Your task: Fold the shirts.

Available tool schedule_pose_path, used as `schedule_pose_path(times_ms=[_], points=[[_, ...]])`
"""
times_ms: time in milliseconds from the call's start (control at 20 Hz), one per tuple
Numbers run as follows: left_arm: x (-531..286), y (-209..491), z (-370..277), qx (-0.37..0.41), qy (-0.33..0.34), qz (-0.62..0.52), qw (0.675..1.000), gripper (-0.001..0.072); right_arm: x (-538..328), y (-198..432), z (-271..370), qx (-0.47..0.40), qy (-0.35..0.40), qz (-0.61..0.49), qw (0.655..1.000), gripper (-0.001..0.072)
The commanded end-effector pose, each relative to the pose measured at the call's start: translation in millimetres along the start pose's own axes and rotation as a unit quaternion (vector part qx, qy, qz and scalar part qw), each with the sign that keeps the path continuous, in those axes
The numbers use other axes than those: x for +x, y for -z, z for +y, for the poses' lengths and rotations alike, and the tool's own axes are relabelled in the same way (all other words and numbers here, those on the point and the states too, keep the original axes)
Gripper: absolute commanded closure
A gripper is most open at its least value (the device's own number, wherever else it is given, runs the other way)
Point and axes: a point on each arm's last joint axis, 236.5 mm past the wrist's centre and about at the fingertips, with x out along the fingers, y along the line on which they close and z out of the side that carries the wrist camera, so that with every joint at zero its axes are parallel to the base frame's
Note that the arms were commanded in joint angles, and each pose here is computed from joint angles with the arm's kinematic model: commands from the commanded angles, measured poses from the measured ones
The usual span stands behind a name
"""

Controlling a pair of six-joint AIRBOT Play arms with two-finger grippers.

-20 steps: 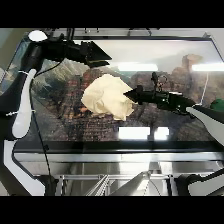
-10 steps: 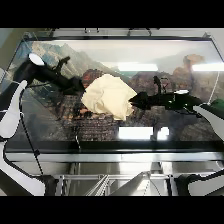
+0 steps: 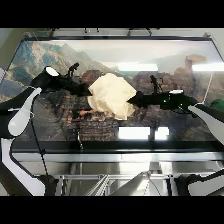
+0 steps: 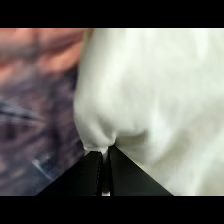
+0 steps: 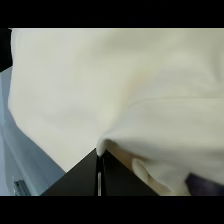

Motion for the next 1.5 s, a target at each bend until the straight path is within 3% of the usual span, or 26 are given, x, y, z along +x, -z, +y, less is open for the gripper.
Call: schedule_pose_path(times_ms=[0,200,450,700,900,1350,1400,1450], points=[[-28,-25,-56,0.051,0.068,-0.015,0.996,0.0693,-14,-13,21,-0.012,-0.034,-0.006,0.999,0.0695],[-125,-54,-118,0.105,0.080,-0.082,0.988,0.0692,-72,-34,73,-0.057,-0.084,-0.034,0.994,0.0695],[-269,-41,-229,0.194,0.072,-0.184,0.961,0.0692,-220,-35,233,-0.203,-0.195,-0.155,0.947,0.0695],[-344,20,-315,0.282,0.036,-0.241,0.928,0.0690,-278,32,325,-0.361,-0.153,-0.219,0.893,0.0695],[-326,20,-282,0.267,-0.052,-0.240,0.932,0.0690,-260,20,286,-0.364,-0.019,-0.222,0.904,0.0695],[-158,-17,-108,0.137,-0.058,-0.101,0.984,0.0689,-142,-84,84,-0.189,0.108,-0.164,0.962,0.0694],[-146,-22,-85,0.116,-0.062,-0.097,0.987,0.0500,-135,-90,60,-0.168,0.121,-0.162,0.965,0.0693],[-138,-25,-63,0.094,-0.066,-0.096,0.989,0.0155,-130,-95,37,-0.150,0.133,-0.163,0.966,0.0693]])
